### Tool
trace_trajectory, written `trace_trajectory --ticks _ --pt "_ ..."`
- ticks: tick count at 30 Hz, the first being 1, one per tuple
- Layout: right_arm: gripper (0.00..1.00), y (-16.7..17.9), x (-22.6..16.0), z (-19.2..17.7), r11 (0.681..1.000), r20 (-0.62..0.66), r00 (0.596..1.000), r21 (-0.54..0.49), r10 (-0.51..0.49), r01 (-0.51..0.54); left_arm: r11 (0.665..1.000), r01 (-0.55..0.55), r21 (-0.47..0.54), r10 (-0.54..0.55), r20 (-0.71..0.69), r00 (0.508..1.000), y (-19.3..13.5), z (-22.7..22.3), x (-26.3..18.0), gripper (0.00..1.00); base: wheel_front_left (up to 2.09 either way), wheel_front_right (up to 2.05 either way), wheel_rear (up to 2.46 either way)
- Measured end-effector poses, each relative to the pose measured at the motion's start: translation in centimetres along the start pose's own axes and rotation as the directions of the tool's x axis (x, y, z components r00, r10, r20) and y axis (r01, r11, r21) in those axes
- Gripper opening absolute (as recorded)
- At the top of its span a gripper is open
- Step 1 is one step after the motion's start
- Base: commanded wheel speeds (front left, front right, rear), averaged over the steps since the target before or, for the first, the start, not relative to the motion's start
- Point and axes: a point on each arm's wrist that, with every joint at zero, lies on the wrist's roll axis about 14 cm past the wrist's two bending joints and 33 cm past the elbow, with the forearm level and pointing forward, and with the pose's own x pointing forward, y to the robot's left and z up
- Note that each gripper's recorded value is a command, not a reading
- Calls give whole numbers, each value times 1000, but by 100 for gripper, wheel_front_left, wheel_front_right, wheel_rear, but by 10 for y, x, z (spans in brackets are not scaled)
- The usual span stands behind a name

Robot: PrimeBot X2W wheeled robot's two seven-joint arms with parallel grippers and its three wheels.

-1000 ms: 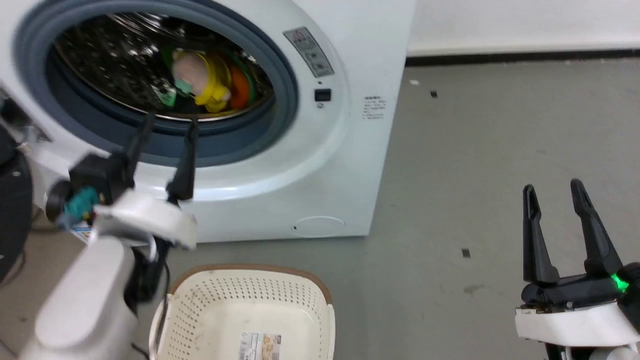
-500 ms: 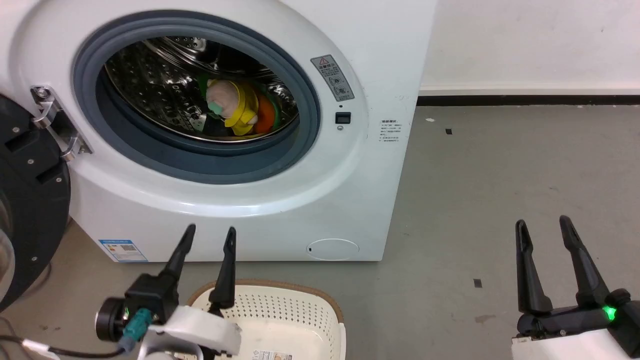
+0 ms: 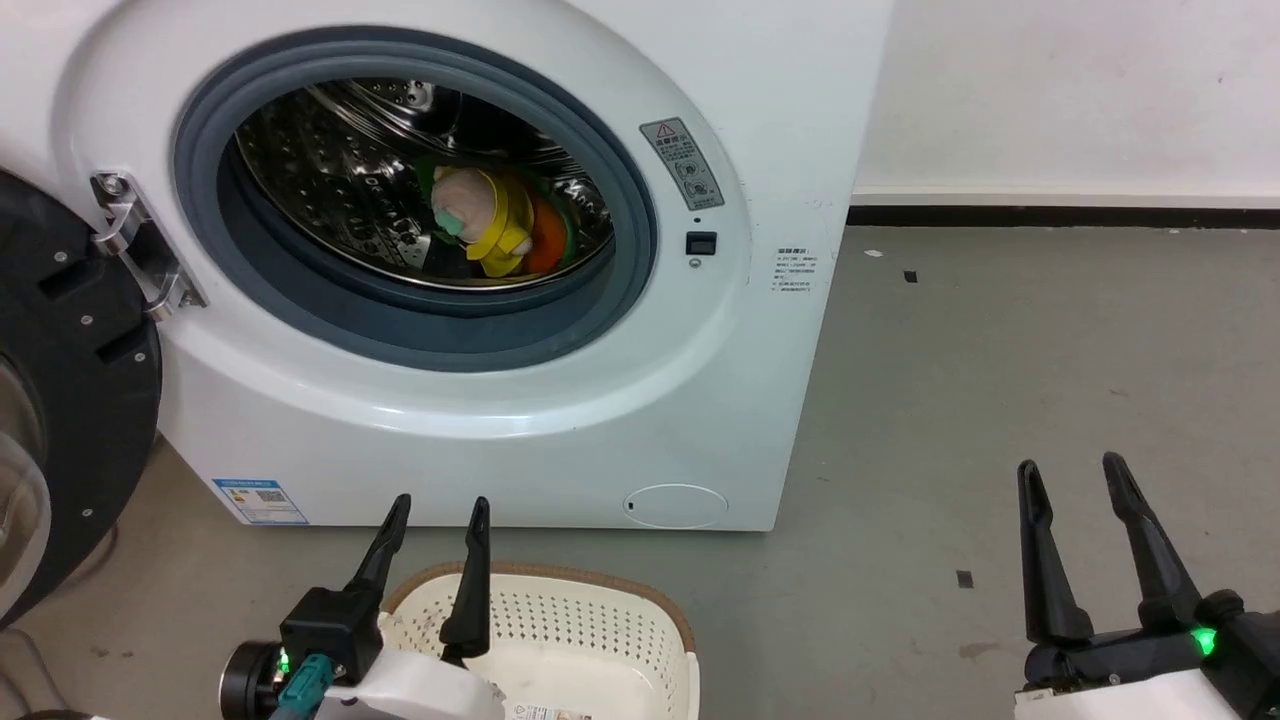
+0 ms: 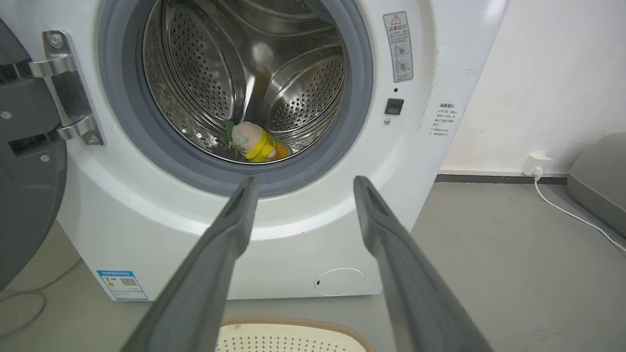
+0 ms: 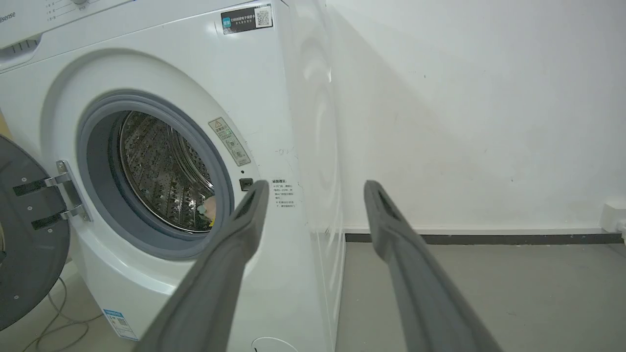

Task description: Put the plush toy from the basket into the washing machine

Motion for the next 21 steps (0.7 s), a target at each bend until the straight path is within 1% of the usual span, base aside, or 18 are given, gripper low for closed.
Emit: trace_trajectory --ticks 1,9,21 --pt "0 1 0 0 1000 0 1000 1 2 -2 1000 -15 -11 15 -5 1000 2 -2 0 0 0 0 0" --pt "0 1 0 0 1000 0 1000 -1 2 -2 1000 -19 -11 19 -9 1000 2 -2 0 0 0 0 0" --pt "0 0 -1 -5 1000 -35 999 -19 3 -3 1000 -20 -1 20 -4 1000 3 2 2 0 0 0 0"
